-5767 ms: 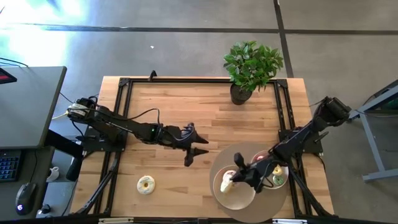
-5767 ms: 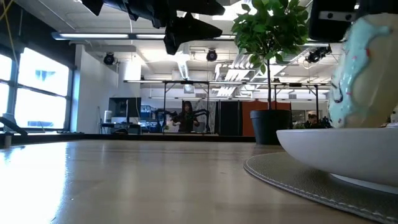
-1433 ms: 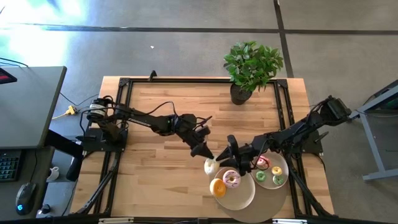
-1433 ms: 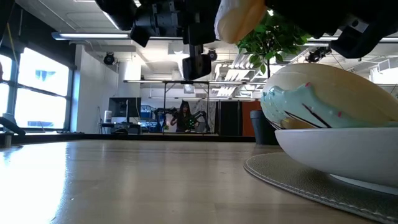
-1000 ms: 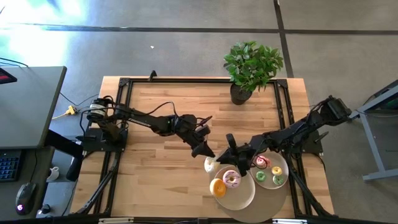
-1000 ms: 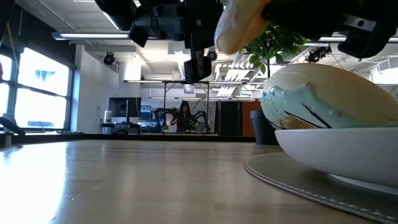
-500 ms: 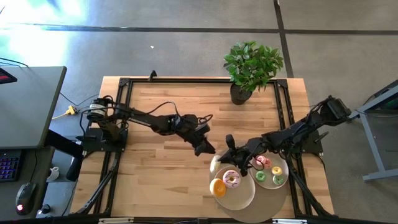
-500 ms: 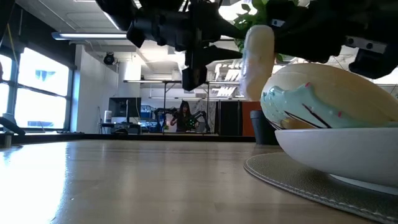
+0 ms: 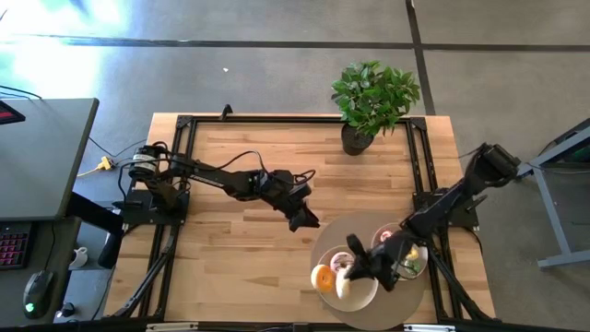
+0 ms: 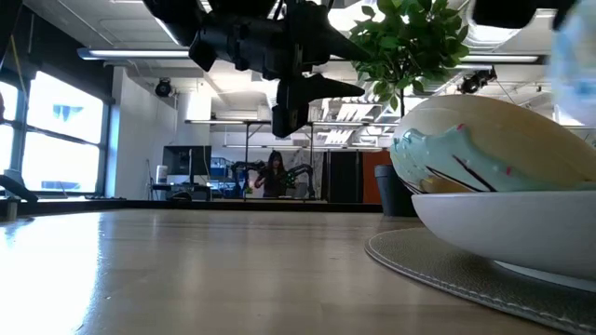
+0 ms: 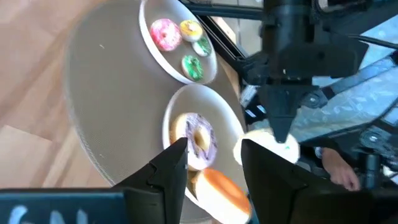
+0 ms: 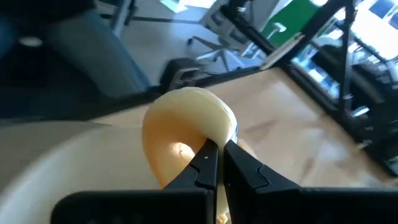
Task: Pick & Place donuts
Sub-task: Put the big white donut into the left white plate
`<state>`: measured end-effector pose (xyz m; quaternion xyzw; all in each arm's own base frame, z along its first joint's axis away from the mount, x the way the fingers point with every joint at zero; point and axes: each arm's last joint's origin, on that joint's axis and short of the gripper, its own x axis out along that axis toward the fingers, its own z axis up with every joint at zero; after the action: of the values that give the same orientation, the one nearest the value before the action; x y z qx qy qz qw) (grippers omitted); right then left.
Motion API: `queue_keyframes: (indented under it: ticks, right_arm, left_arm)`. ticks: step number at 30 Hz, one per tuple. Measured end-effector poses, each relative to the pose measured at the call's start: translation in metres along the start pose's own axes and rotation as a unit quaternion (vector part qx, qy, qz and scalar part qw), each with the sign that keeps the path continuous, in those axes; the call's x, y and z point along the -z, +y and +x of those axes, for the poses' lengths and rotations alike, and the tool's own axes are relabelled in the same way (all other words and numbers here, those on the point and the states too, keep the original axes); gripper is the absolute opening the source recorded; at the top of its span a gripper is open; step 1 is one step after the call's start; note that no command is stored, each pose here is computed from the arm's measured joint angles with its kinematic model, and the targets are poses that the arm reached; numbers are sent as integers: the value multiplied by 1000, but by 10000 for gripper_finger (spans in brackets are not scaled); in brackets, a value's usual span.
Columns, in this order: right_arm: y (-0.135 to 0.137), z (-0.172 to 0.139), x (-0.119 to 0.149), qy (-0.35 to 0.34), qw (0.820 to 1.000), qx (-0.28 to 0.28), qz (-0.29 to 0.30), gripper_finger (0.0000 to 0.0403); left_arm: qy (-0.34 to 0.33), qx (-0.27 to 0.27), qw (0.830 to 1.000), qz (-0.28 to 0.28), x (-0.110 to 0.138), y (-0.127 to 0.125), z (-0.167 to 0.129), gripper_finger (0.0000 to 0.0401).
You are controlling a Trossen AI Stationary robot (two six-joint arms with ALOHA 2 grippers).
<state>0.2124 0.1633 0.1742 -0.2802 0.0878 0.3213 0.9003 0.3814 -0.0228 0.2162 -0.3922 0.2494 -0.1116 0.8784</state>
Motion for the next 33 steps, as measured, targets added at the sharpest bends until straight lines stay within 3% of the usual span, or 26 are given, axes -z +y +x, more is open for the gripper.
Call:
queue_keyframes:
  ticks: [4,16,21,25,33]
  right_arm:
    - [10,-1,-2,6,999,-2,39,4]
    - [25,-11,26,66,997,20,31,6]
    - [32,-12,23,50,996,-28,63,33]
    - [37,-13,23,57,993,-34,100,60]
    - [52,-18,35,141,976,-74,146,111]
  left_arm:
    - [-9,-8,1000,8,-1,0,0,149]
    - [-10,-10,1000,5,-1,0,0,149]
    - [-10,-10,1000,5,-1,1,0,149]
    - [-10,-10,1000,4,-1,1,0,149]
    - [-18,-18,1000,2,-1,1,0,149]
